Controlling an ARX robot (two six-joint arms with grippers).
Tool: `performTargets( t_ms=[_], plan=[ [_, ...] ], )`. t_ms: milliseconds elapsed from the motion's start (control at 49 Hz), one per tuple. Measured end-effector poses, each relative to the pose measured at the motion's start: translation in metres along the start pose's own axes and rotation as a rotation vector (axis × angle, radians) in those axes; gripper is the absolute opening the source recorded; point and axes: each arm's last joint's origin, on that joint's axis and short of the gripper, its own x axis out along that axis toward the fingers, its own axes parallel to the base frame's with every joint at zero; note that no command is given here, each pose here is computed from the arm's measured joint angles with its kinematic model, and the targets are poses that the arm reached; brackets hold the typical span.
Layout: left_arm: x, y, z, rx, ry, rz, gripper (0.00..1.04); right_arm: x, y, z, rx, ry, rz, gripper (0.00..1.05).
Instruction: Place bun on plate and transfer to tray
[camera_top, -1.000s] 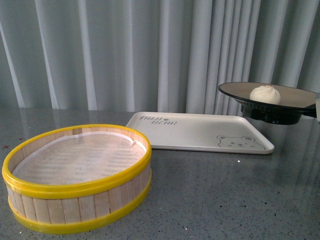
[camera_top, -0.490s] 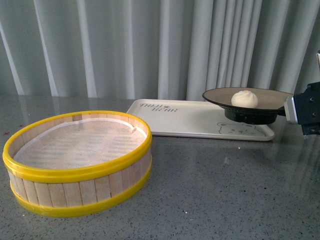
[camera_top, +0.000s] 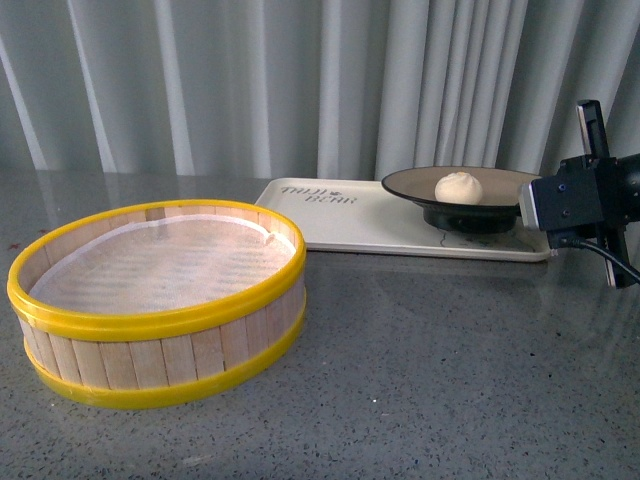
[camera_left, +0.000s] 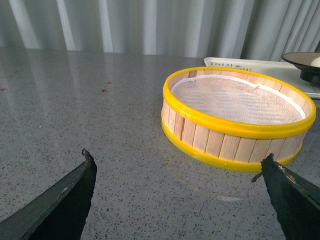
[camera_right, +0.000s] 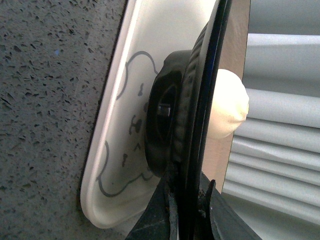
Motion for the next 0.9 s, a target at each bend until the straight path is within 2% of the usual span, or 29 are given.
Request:
performTargets(
  t_ms=[490, 633, 755, 898],
  plan=[
    [0.000, 0.000, 0.000, 0.000, 0.000, 0.000, 0.98, 0.012, 0.007, -0.004, 0.018, 0.021, 0.012, 0.03],
    [0.000, 0.000, 0.000, 0.000, 0.000, 0.000, 0.98, 0.012, 0.011, 0.000, 0.047, 0.066, 0.028, 0.30],
    [0.000, 0.000, 0.000, 0.000, 0.000, 0.000, 0.98, 0.003, 0.005, 0.011, 0.060, 0.088, -0.028, 0.55],
    [0.000, 0.000, 0.000, 0.000, 0.000, 0.000, 0.98, -0.019, -0.009, 0.044, 0.205, 0.097, -0.081, 0.87]
  ],
)
